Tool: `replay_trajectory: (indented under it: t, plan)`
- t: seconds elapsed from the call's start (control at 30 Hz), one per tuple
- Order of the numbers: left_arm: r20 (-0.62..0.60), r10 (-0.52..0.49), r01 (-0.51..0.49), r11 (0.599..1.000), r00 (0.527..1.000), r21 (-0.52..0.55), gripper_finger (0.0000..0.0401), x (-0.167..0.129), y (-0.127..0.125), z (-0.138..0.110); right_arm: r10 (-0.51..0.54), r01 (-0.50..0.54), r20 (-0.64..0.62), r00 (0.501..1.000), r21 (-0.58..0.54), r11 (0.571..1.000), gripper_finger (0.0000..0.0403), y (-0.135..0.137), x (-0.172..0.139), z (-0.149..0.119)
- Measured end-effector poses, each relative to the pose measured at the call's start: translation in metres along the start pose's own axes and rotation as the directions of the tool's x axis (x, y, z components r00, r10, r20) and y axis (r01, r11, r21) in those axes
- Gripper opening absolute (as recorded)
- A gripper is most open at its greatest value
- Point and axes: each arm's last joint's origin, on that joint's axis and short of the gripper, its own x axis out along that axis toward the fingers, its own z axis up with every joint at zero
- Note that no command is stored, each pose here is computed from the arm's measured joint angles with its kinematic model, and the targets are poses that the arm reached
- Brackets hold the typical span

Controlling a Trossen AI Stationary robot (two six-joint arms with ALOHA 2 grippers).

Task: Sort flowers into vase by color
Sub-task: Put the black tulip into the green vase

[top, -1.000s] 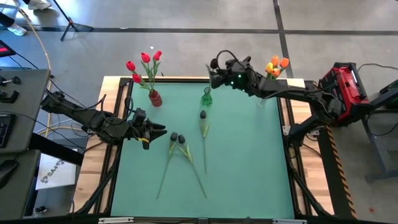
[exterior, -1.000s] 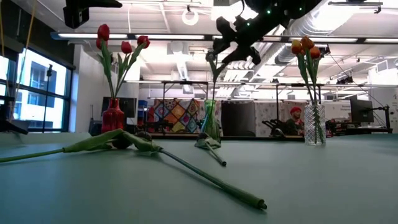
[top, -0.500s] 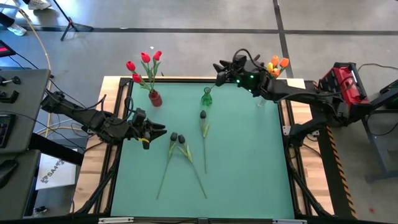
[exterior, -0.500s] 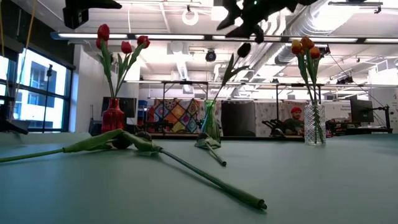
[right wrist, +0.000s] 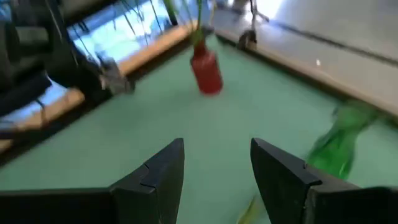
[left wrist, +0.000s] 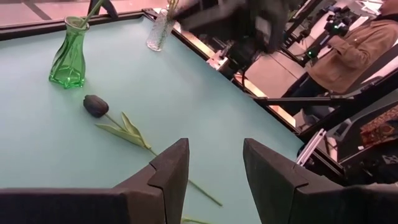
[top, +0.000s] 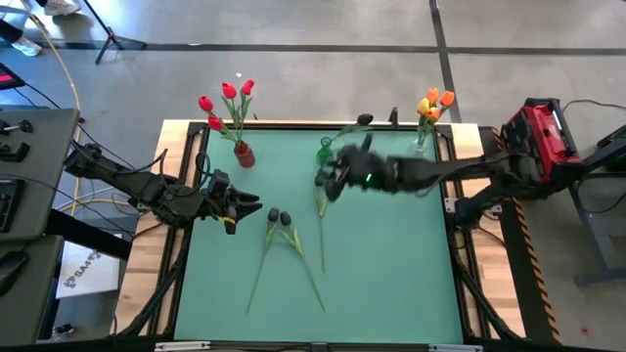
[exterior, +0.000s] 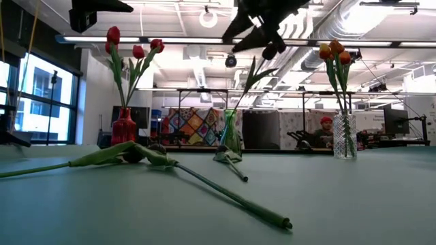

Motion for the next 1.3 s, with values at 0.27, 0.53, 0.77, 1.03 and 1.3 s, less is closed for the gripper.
replay_trajectory:
  t: [0.27,0.53,0.77,1.03,1.3]
  plan:
    - [0.001,0.0,0.0,0.999,1.0,0.033,0.014,0.0,0.0,0.0,-0.062,0.087,-0.115,0.991,0.226,0.97,0.0174,0.025,0.03,-0.049]
    - [0.001,0.0,0.0,0.999,1.0,0.044,0.014,0.0,0.0,0.0,-0.034,0.179,-0.323,0.946,0.429,0.886,0.0174,0.022,0.071,-0.093]
    - [-0.034,-0.016,0.017,1.0,0.999,0.018,0.014,0.0,0.0,-0.002,-0.067,0.235,-0.372,0.926,0.427,0.873,0.0174,0.012,0.088,-0.105]
    - [-0.124,0.022,-0.023,1.0,0.992,-0.009,0.014,-0.003,0.005,-0.011,-0.118,0.297,-0.401,0.909,0.42,0.857,0.0174,-0.015,0.099,-0.096]
    - [-0.139,0.007,-0.009,1.0,0.99,-0.012,0.014,-0.007,0.001,-0.016,-0.113,0.331,-0.474,0.873,0.408,0.851,0.0174,-0.025,0.115,-0.111]
